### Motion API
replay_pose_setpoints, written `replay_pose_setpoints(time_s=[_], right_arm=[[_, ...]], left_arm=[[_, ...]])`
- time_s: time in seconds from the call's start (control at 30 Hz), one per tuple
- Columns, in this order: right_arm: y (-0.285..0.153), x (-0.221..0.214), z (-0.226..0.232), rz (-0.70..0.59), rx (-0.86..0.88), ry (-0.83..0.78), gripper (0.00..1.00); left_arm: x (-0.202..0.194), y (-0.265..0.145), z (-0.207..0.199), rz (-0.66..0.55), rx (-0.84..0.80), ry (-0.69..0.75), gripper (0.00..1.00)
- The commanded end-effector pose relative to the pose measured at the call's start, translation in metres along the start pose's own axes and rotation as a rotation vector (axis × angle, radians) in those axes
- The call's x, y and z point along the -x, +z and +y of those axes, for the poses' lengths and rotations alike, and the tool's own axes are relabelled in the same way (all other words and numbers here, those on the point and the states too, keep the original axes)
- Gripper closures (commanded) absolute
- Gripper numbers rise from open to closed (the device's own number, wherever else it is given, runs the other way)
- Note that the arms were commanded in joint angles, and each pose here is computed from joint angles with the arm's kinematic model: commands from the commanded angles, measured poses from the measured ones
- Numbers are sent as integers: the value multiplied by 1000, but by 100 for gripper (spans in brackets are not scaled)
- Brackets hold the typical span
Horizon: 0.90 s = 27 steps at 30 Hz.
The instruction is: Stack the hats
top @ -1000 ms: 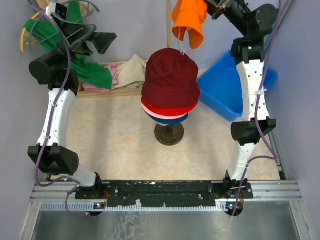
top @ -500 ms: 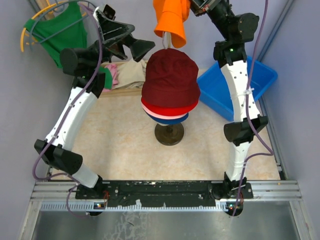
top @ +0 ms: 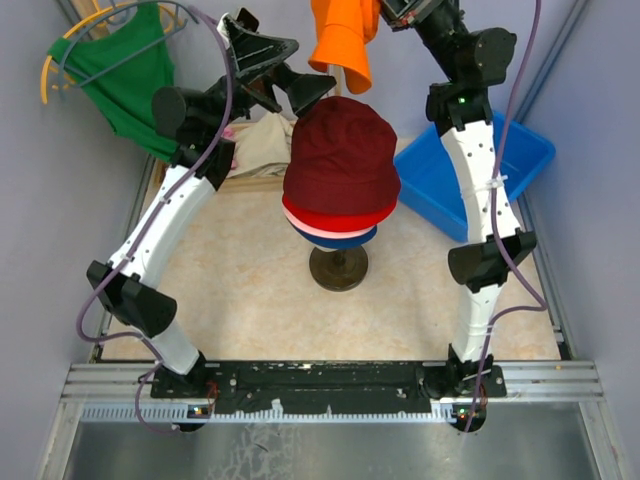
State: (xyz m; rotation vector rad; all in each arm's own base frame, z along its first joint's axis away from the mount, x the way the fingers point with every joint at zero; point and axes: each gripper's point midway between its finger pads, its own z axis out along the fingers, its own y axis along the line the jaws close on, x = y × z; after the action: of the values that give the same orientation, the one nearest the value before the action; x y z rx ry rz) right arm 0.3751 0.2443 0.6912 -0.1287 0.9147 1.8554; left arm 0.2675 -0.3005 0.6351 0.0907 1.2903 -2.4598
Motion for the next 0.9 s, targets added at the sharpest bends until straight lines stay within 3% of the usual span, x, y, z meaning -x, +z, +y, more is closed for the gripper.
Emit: replay_pose_setpoints(time_s=[0.0, 0.17, 0.47, 0.77, 0.87], right_arm=[[0, -5, 42, 15, 74, -73, 100], [-4, -14, 46, 60, 58, -83, 100], [-10, -21, 65, 98, 63, -89, 100], [-13, -25, 84, 125, 78, -105, 100], [-15, -28, 84, 138, 70, -107, 100]], left_arm=[[0, 9, -12, -15, -41, 42, 1], [4, 12, -11, -34, -37, 69, 2], [7, 11, 2, -43, 10, 112, 19], [10, 8, 24, -46, 63, 125, 39], [12, 8, 28, -45, 73, 131, 54]])
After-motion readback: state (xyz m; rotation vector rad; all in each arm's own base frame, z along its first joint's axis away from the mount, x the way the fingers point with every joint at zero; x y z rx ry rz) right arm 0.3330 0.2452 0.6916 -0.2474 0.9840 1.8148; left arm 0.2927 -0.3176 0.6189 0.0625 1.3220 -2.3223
